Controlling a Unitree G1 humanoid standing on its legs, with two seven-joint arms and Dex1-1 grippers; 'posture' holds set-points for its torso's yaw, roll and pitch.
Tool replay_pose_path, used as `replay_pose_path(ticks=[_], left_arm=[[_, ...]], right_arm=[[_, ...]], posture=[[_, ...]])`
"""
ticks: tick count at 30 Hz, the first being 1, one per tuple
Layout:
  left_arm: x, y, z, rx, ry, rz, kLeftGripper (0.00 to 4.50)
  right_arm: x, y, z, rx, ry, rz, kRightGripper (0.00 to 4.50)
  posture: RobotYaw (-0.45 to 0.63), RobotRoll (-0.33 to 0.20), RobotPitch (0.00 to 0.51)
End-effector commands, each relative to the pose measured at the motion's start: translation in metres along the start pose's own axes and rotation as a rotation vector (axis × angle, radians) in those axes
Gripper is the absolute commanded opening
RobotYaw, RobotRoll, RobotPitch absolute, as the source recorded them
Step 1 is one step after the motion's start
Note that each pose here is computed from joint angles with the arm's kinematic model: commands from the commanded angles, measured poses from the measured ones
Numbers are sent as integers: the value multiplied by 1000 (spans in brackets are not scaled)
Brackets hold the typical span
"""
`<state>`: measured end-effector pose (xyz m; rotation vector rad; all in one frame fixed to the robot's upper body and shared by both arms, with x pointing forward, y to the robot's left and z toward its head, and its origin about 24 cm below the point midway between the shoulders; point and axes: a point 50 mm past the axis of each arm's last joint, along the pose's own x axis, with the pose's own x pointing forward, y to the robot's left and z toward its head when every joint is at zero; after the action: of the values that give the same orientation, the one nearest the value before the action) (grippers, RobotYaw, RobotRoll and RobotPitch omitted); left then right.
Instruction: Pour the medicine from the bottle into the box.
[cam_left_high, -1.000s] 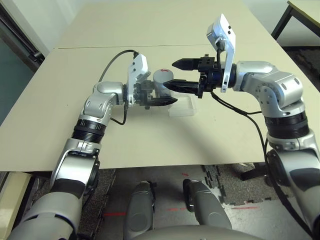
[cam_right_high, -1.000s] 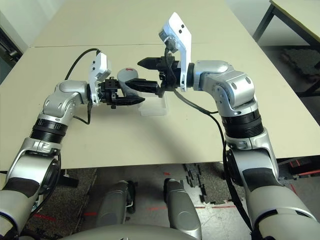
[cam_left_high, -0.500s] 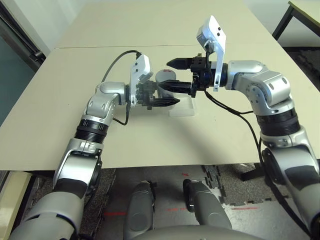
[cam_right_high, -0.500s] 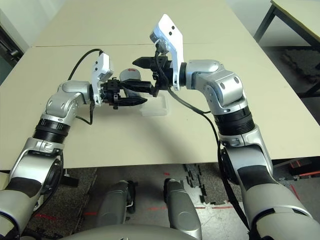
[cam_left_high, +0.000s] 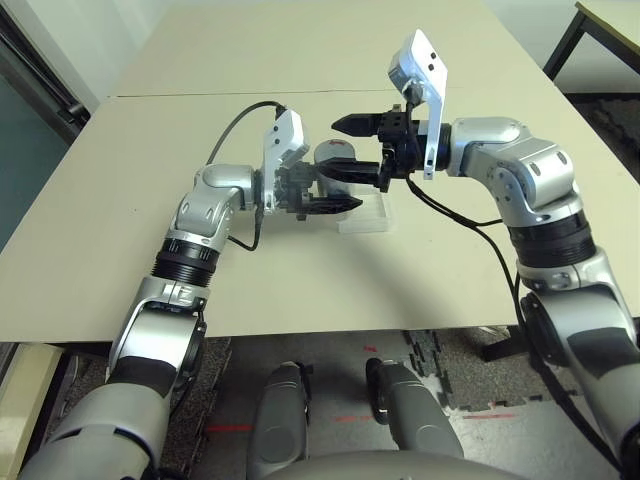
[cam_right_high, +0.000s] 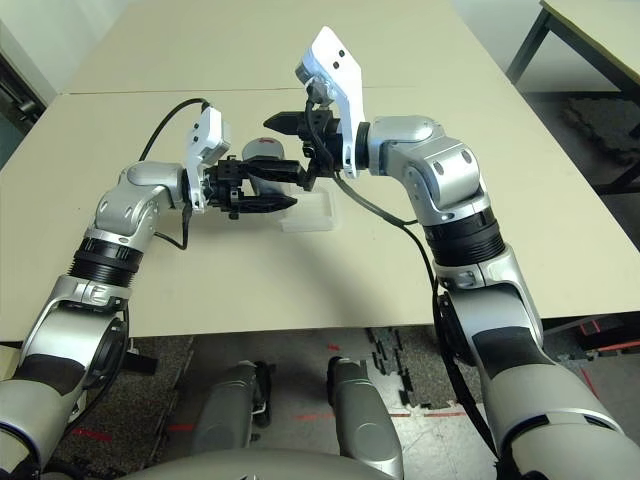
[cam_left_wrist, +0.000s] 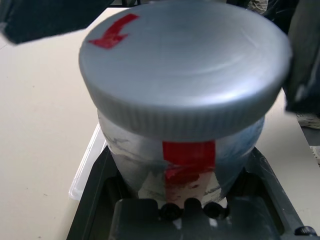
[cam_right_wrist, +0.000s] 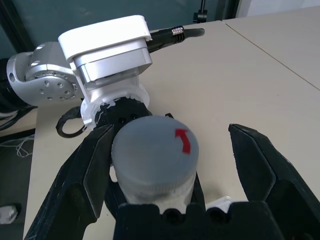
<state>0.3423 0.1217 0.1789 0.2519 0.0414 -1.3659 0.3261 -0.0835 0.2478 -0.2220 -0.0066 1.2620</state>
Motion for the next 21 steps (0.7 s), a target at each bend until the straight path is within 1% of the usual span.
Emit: replay_pose_path(ticks=[1,21], left_arm=[[-1,2,4,25,10,4,2539],[-4,6,3,27,17,13,2539]], right_arm=[[-8,0,1,1,-7,-11,4500],[-32,-2,1,17,-1,-64,4500]], posture=[[12,0,154],[-1,0,153]])
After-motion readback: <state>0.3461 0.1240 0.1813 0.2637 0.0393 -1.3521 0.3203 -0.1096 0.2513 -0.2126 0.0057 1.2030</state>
